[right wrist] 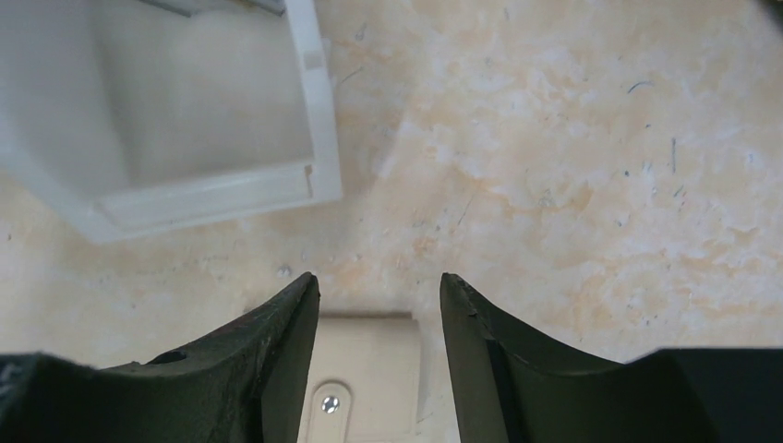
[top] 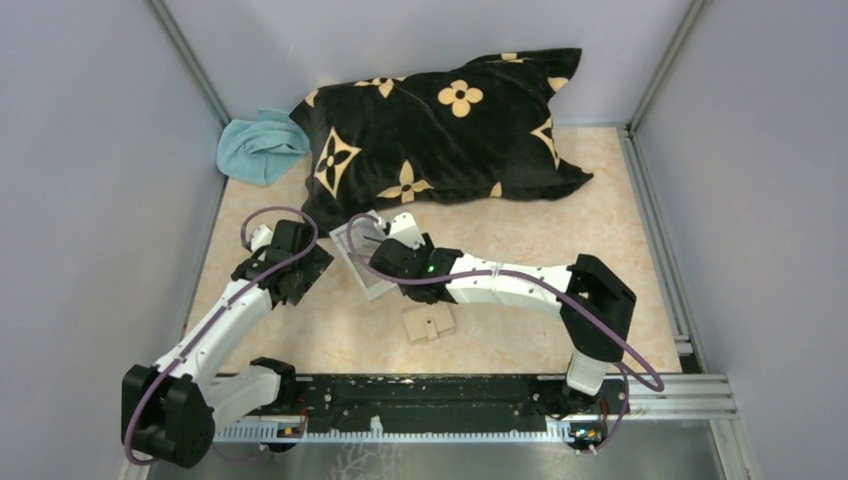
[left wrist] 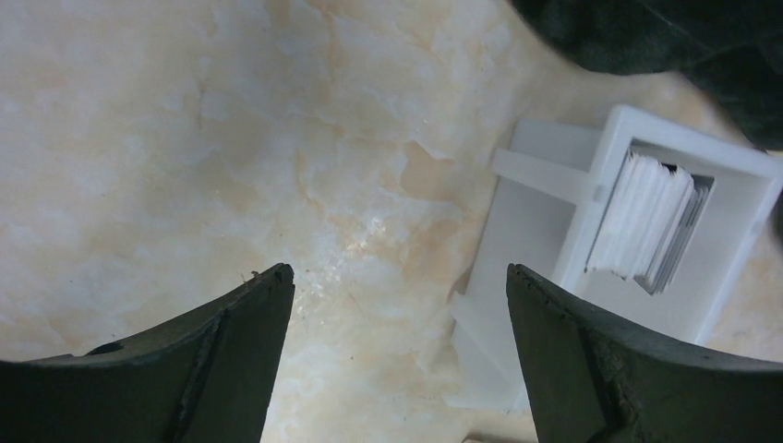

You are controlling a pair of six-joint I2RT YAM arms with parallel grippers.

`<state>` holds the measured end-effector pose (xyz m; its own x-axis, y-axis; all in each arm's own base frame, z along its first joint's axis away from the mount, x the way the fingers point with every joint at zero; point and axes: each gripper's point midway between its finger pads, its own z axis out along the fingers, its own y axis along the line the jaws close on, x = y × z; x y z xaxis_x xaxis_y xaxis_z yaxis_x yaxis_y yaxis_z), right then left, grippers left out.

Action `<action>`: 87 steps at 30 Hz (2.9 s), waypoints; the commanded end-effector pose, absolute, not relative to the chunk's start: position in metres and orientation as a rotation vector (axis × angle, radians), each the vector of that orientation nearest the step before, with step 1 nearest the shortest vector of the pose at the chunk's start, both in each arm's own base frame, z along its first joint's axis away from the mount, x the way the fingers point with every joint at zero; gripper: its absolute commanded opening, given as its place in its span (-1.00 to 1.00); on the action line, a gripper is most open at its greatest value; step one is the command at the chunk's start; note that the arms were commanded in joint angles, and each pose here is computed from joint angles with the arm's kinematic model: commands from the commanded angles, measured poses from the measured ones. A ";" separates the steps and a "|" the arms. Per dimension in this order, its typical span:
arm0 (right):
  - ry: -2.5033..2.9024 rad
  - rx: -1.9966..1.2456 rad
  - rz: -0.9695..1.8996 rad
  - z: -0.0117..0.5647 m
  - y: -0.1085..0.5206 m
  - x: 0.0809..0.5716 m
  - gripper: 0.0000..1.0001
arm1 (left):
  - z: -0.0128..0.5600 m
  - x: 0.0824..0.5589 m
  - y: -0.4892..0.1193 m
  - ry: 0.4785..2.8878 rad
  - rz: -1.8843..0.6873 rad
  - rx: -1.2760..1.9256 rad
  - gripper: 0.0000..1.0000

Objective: Put the credit cards into the card holder
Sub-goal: Place the storage box at the center of the board, then pick up the card holder from the center of the board.

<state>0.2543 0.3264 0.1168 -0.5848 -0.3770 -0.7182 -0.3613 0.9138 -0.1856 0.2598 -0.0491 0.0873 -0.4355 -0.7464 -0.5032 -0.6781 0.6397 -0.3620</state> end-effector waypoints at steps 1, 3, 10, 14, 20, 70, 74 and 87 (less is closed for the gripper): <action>2.310 -0.534 -0.018 0.108 0.318 0.217 0.03 | 0.102 0.256 -0.057 2.189 -0.175 -1.101 0.81; 2.344 -0.541 -0.007 0.099 0.316 0.205 0.03 | 0.103 0.251 -0.060 2.193 -0.186 -1.096 0.81; 2.425 -0.519 -0.012 0.082 0.303 0.185 0.03 | 0.107 0.242 -0.073 2.210 -0.218 -1.070 0.80; 2.465 -0.532 -0.002 0.073 0.302 0.174 0.02 | 0.111 0.241 -0.077 2.211 -0.227 -1.051 0.79; 2.476 -0.542 0.035 0.076 0.312 0.166 0.02 | 0.111 0.240 -0.082 2.220 -0.234 -1.037 0.80; 2.681 -0.627 -0.005 0.014 0.294 0.152 -0.94 | 0.100 0.226 -0.079 2.205 -0.237 -1.073 0.82; 2.660 -0.630 -0.001 0.023 0.292 0.154 -1.00 | 0.102 0.226 -0.078 2.200 -0.239 -1.072 0.82; 2.387 -0.704 0.325 0.110 0.320 0.169 -1.00 | 0.115 0.231 -0.095 2.210 -0.347 -0.976 0.82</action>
<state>0.1571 0.2979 0.0629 -0.7489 -0.4488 -0.4875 -0.4987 0.8662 -0.0314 0.2291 -0.0881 0.1065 -0.4763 -0.7340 -0.4842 -0.5862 0.6755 -0.4473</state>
